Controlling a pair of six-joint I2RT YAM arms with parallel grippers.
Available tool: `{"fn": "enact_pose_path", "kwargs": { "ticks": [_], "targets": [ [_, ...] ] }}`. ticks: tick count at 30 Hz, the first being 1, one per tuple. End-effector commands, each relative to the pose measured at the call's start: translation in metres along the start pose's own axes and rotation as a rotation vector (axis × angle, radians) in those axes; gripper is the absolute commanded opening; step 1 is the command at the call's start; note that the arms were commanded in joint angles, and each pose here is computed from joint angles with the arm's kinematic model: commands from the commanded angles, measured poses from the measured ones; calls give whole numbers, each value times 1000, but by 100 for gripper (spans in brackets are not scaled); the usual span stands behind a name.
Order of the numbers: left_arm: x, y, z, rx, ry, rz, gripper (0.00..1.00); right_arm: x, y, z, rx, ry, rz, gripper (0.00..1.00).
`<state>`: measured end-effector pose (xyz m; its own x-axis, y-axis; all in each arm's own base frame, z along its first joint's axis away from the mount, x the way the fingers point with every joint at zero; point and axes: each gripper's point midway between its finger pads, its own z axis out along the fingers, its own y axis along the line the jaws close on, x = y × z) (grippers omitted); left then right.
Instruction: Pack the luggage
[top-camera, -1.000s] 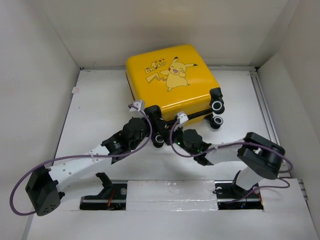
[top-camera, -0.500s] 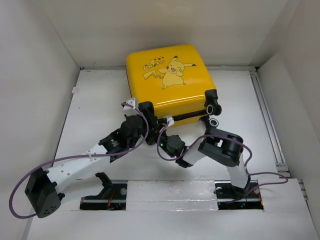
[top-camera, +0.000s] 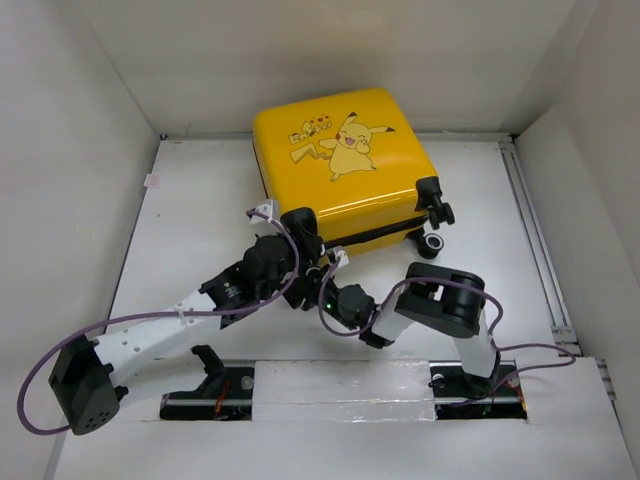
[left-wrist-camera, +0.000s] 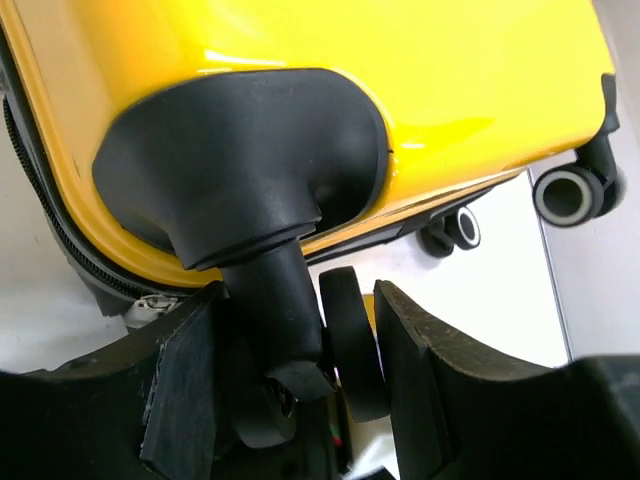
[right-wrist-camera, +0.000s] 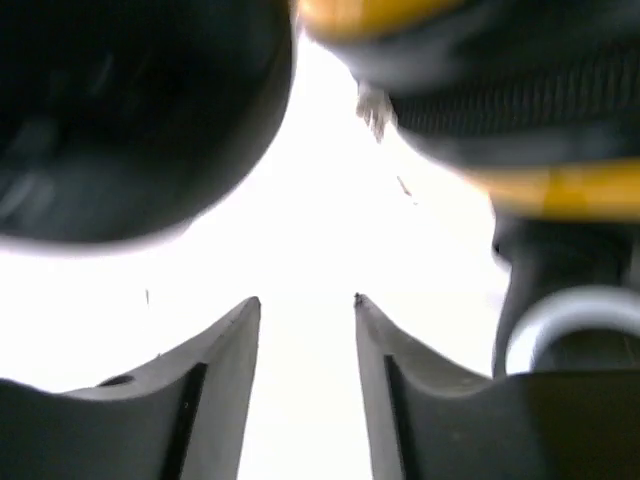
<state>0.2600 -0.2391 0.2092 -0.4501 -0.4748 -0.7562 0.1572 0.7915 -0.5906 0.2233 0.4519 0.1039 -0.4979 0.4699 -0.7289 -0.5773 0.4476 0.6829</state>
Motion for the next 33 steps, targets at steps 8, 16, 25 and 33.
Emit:
{"fn": "enact_pose_path", "kwargs": {
  "ticks": [8, 16, 25, 33],
  "targets": [
    [-97, -60, -55, 150, -252, -54, 90, -14, 68, -54, -171, 160, -121, 67],
    [-86, 23, -68, -94, -309, -66, 68, -12, 46, -80, -14, 328, -258, 77],
    [2, 59, -42, -141, -87, -30, 28, -87, 40, -114, 192, 286, -408, 86],
    [29, 45, -22, -14, -44, 22, 31, -147, 23, -130, 302, 186, -441, 89]
  ]
}}
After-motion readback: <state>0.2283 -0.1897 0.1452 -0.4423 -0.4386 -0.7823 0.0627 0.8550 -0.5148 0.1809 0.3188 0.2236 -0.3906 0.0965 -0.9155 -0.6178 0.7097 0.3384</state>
